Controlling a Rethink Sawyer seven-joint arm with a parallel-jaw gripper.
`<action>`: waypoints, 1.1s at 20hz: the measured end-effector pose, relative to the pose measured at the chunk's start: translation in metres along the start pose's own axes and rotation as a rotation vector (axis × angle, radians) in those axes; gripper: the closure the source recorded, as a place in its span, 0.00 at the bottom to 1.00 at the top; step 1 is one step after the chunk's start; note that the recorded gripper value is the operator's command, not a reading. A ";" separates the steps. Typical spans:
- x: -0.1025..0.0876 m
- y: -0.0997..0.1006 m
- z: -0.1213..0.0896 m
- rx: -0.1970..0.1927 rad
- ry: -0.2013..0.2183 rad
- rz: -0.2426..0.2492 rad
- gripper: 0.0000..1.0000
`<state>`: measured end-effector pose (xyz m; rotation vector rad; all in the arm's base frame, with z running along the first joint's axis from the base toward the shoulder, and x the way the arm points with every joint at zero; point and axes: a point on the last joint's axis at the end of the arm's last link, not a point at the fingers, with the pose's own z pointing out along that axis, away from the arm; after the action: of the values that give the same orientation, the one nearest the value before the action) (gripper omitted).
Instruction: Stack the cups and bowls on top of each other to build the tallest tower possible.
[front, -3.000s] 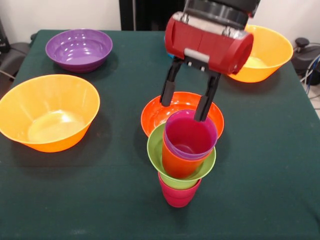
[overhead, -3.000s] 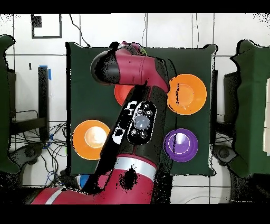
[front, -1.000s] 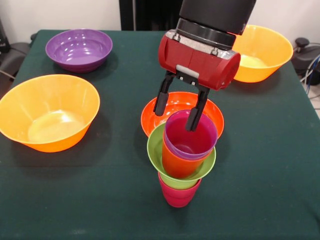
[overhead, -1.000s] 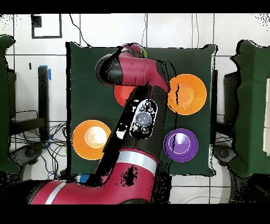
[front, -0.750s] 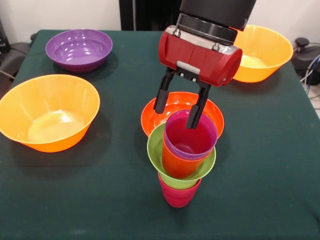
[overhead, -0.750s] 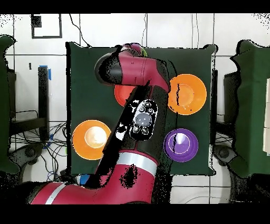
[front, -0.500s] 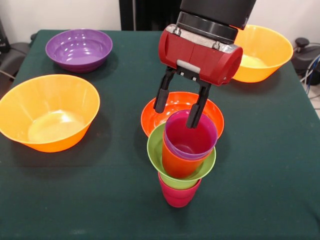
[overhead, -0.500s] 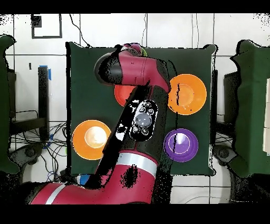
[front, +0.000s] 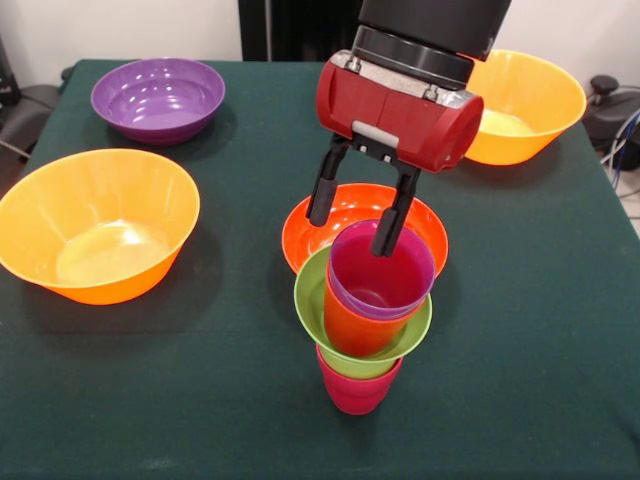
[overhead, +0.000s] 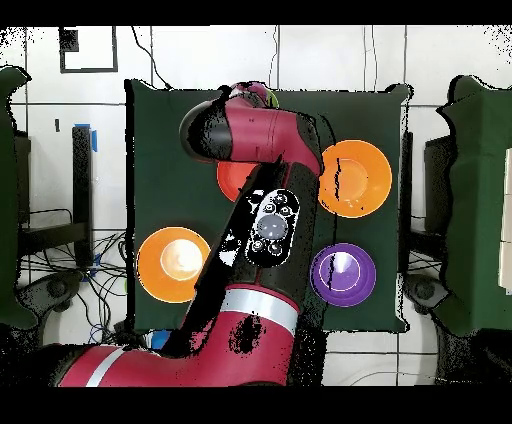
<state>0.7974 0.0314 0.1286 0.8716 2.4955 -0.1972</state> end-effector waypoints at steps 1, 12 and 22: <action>0.001 -0.001 0.000 0.001 0.002 0.000 0.00; 0.008 -0.006 0.004 0.013 0.017 0.000 0.00; 0.014 -0.011 0.006 0.021 0.028 0.001 0.00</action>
<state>0.7839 0.0290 0.1164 0.8896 2.5233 -0.2127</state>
